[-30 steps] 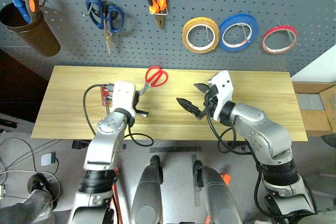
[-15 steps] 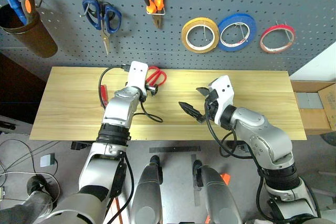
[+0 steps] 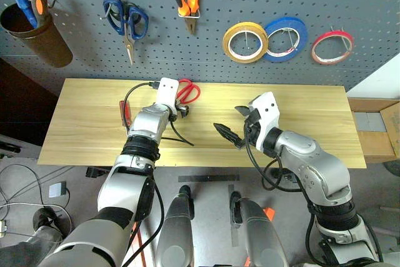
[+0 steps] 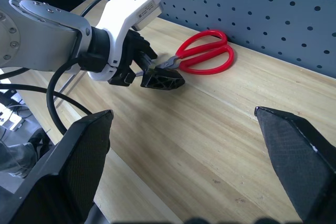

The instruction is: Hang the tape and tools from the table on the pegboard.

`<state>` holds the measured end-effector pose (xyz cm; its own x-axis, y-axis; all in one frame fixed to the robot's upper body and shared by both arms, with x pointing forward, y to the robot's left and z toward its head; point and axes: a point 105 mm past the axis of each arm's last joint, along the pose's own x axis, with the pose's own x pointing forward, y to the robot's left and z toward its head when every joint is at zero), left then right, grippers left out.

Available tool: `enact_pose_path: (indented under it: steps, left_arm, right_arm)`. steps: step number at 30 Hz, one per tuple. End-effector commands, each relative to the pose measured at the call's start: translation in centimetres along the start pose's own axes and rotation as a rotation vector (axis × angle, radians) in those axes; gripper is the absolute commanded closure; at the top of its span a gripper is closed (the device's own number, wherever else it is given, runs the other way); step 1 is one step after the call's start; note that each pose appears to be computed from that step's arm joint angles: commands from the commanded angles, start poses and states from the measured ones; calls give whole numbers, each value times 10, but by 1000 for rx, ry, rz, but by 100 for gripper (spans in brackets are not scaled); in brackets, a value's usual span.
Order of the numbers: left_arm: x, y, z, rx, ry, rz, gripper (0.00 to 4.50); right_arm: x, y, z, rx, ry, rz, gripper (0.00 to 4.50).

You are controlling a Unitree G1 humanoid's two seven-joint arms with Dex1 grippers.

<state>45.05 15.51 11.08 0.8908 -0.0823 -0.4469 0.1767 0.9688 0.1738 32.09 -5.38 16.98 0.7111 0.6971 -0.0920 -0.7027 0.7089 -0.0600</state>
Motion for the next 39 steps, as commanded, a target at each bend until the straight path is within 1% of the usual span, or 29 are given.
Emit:
enact_pose_path:
  steps: [1, 3, 7, 13, 16, 21, 22, 23, 24, 25, 33, 36, 39]
  left_arm:
    - [4, -2, -17, 15, 36, 0, 9]
    - [5, -1, -8, 18, -4, -6, 9]
    - [7, -1, 1, 58, -4, -38, 9]
    - [10, 2, -6, 86, 68, -65, 9]
    - [10, 2, -10, 76, 86, -74, 61]
    - [9, 6, -15, 72, 107, -73, 229]
    - [8, 6, -16, 72, 110, -72, 272]
    - [8, 7, -17, 71, 114, -72, 300]
    - [7, 8, -19, 70, 120, -70, 341]
    - [7, 10, -21, 70, 127, -68, 350]
    - [-1, 12, -35, 59, 171, -77, 350]
    - [-7, 13, -35, 57, 158, -81, 350]
    - [-16, 16, -34, 77, 117, -75, 350]
  right_arm:
    - [-4, 5, 8, -15, -36, 11, 0]
    - [-3, 5, 9, -14, -37, 10, 0]
    - [-3, 5, 10, -14, -39, 11, 0]
    - [-4, 4, 9, -14, -35, 3, 0]
    - [-4, 4, 8, -13, -34, -1, 0]
    - [-4, 3, 8, -11, -34, -5, 0]
    - [-4, 3, 8, -11, -34, -5, 0]
    - [-4, 4, 8, -11, -33, -5, 0]
    - [-4, 3, 8, -11, -32, -6, 0]
    - [-4, 3, 8, -11, -31, -6, 0]
    - [-5, 1, 7, -15, -23, -12, 0]
    - [-6, 1, 6, -17, -22, -14, 0]
    - [-6, 0, 6, -19, -20, -15, 0]
